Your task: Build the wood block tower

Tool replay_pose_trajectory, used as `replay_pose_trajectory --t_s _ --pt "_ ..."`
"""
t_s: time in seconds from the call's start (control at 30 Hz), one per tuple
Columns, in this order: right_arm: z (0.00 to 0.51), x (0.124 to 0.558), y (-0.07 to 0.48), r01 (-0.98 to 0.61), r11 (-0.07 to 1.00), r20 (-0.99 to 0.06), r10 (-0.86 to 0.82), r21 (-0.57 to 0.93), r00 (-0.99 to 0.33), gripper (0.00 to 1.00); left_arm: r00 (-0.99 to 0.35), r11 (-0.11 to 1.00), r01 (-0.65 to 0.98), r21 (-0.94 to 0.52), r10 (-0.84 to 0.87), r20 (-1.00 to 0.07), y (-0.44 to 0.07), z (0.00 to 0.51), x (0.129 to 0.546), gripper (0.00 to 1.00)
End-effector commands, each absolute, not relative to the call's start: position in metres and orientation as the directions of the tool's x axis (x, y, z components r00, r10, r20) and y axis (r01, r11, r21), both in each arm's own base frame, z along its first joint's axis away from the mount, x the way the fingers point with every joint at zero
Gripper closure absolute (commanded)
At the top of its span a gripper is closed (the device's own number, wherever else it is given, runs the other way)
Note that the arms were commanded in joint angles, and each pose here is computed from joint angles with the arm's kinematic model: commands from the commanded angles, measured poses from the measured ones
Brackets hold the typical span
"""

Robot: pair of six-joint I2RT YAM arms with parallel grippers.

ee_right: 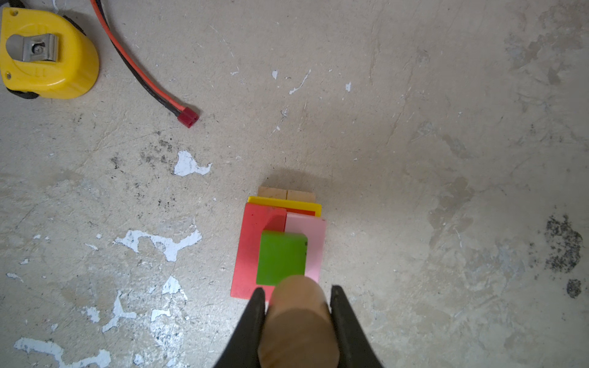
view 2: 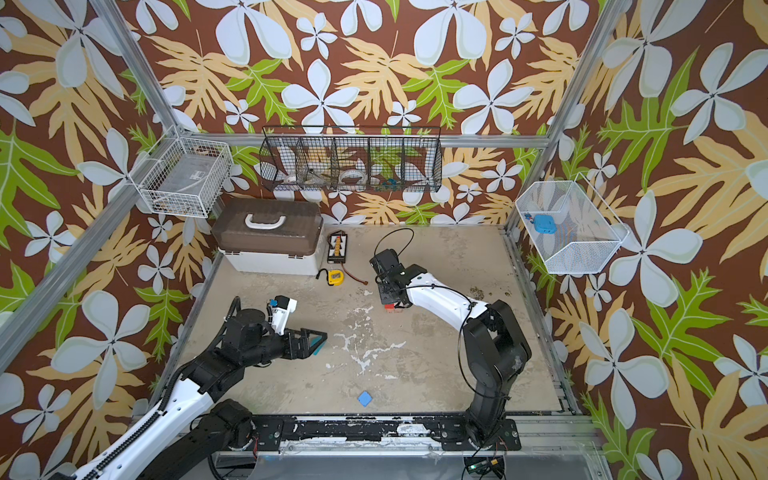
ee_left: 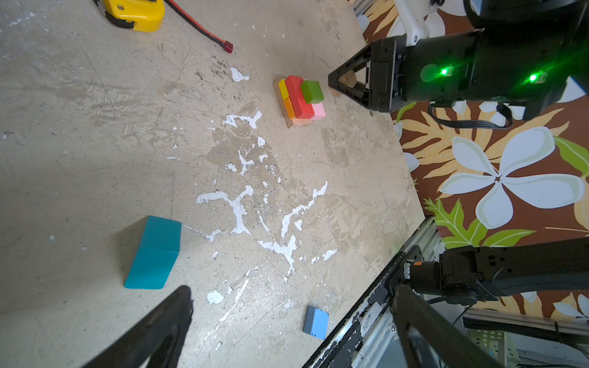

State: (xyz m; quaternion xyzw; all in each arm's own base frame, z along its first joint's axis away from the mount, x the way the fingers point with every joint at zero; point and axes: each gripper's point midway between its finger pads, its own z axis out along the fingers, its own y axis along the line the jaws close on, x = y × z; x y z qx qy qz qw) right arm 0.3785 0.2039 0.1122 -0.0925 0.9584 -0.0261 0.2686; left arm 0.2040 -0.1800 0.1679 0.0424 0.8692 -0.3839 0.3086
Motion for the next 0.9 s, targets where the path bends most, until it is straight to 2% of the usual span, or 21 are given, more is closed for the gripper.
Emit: replay_pose_trajectory --t_s 0.0,0.43,0.53,0.67,0.87 --pt "0.112 0.371 0.203 -0.16 0.984 -0.494 -0.181 -0.084 -0.851 0.85 -0.799 0.691 0.32 -0.648 -0.171 -0.577 -0.182 0.173 0.206 0.0" --pt "0.107 0.37 0.209 -0.18 0.982 -0.483 -0.187 -0.06 -0.856 0.84 -0.8 0.691 0.32 -0.648 -0.169 -0.575 -0.182 0.172 0.206 0.0" --pt "0.109 0.374 0.21 -0.175 0.983 -0.506 -0.178 -0.054 -0.844 0.86 -0.799 0.69 0.321 -0.649 -0.17 -0.576 -0.182 0.173 0.205 0.0" --pt "0.117 0.381 0.214 -0.183 0.983 -0.541 -0.161 -0.014 -0.826 0.83 -0.798 0.69 0.322 -0.649 -0.171 -0.578 -0.182 0.173 0.205 0.0" --pt "0.107 0.39 0.206 -0.165 0.986 -0.517 -0.123 0.036 -0.847 0.82 -0.797 0.69 0.322 -0.648 -0.172 -0.579 -0.182 0.173 0.206 0.0"
